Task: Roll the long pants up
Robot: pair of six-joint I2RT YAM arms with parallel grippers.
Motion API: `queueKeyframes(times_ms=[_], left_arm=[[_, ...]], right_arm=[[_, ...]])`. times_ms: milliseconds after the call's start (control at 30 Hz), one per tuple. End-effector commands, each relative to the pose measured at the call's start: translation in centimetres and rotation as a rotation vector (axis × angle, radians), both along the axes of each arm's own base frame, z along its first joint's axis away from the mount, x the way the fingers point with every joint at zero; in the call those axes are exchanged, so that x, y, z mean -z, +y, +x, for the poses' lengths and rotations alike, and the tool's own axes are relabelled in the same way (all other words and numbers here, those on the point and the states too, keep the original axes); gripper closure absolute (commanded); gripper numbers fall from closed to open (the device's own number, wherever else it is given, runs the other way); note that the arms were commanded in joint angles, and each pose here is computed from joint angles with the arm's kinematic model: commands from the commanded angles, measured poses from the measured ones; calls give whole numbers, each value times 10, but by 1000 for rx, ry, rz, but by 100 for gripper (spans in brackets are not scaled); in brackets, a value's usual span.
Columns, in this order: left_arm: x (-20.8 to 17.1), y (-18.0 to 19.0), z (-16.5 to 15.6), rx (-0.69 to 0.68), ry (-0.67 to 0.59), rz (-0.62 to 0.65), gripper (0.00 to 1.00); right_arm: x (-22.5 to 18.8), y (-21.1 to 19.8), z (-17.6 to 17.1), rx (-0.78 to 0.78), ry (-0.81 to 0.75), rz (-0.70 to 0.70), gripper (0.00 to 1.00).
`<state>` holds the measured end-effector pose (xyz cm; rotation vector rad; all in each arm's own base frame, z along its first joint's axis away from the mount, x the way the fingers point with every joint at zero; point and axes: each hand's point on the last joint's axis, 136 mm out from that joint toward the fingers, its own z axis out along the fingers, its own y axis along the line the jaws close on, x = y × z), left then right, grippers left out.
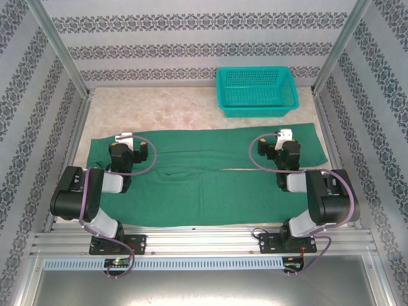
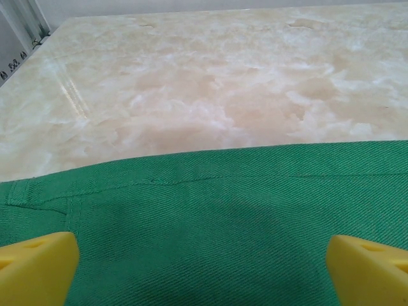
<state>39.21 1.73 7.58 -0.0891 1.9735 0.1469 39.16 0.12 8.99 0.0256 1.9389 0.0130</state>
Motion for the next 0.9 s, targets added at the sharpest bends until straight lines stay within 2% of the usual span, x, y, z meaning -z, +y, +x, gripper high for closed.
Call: queueKeyframes(times_ms=[0,133,233,300,333,367,433,500,567,600,700,800,867], left_arm=[[-8,3,4,-10,-21,-21,0],[-9,3,4,-8,-22,-19,0],[-12,6,3,-30,-26,-13,0],[-24,22,-1,-133,27,-3,0],[-30,35,-5,-212,75,12,0],[-42,49,-8,-304,86,26,0],[-56,56,-18,-366,56,-22,0],[-55,46,-22,-332,82,-134,0],[-48,23,-17,-222,153,-208,0],[-45,14,-14,-180,193,-233,0],[-38,13,-23,-214,266,-243,0],[-39,22,-47,-320,297,-293,0],[-36,20,-73,-359,365,-333,0]], right_arm=[[-15,3,6,-16,-44,-1,2],[-16,3,7,-11,-45,-1,2],[-18,-8,6,55,-35,4,2],[-27,-18,7,117,-44,-1,2],[-29,-22,7,143,8,-1,2],[-37,-24,8,146,52,-2,2],[-53,-15,10,100,71,25,2],[-67,1,9,25,79,106,2],[-69,12,5,11,152,209,2],[-66,13,2,28,216,246,2],[-58,8,-6,90,355,274,2],[-64,-19,-25,279,350,279,2],[-68,-36,-48,406,333,317,2]])
